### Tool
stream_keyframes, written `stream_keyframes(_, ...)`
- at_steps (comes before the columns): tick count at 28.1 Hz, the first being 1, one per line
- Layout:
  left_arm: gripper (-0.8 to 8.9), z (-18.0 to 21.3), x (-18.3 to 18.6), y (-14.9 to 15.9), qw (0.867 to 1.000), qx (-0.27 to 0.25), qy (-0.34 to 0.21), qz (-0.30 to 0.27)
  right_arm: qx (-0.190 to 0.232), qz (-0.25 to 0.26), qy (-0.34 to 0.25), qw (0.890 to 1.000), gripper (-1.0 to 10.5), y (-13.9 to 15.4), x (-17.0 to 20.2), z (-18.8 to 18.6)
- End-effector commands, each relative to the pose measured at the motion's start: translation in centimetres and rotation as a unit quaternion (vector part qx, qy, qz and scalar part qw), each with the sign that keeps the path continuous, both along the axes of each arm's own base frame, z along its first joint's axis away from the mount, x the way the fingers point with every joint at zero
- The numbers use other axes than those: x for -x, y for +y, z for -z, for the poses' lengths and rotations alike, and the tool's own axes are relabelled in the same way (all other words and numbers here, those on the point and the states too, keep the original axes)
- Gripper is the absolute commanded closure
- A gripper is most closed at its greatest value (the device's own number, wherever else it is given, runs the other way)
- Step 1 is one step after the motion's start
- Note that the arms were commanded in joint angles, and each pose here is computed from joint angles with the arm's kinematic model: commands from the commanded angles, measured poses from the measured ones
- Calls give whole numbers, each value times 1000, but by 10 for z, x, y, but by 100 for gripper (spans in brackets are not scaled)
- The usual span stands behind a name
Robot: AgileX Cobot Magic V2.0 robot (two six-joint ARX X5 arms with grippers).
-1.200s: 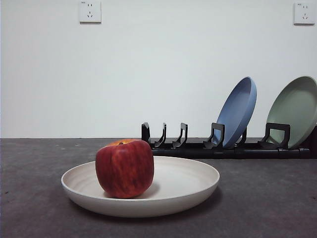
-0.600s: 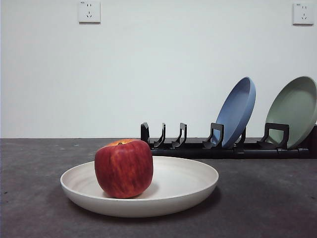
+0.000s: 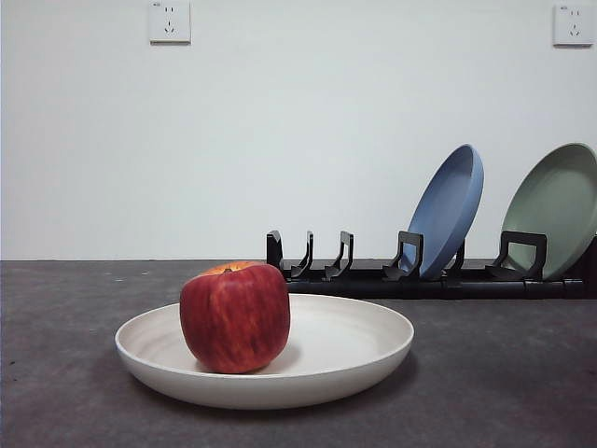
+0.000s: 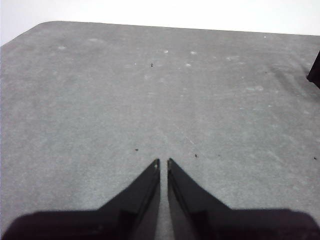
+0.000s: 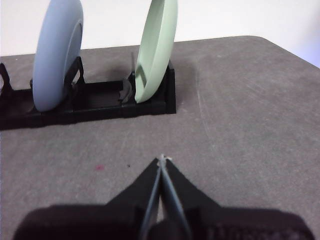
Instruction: Take the yellow plate from the plate rack,put the plate on the table,take the apple from the table,put the apple in the plate
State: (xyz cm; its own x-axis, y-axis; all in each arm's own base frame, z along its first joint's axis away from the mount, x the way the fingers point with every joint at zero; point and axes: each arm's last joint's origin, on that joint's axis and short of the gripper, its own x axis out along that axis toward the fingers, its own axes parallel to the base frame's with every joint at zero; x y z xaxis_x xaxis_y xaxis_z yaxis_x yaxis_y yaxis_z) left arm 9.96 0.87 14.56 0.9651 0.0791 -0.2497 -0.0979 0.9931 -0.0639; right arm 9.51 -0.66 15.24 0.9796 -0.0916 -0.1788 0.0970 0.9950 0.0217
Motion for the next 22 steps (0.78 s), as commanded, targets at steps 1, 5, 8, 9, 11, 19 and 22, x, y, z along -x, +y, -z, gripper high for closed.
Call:
stream_keyframes(1,785,3,0,0,1000,2,3,1,9,-1,2,1000,946,0,0,3)
stream_keyframes(5,785,3,0,0,1000,2,3,1,11,-2,1,1000,946,0,0,3)
stream_keyframes(8,785,3,0,0,1000,2,3,1,10,-8,1,1000,946,1,0,3)
stream_keyframes(9,785,3,0,0,1000,2,3,1,11,-11,1,1000,946,1,0,3)
stream_keyframes(11,785,3,0,0,1000,2,3,1,14,-13,2,1000,946,2,0,3)
stream_keyframes(19,785,3,0,0,1000,2,3,1,16,-17,1,1000,946,3,-1,2)
stream_keyframes(22,785,3,0,0,1000,2,3,1,16,-22,1,1000,946,4,-1,2)
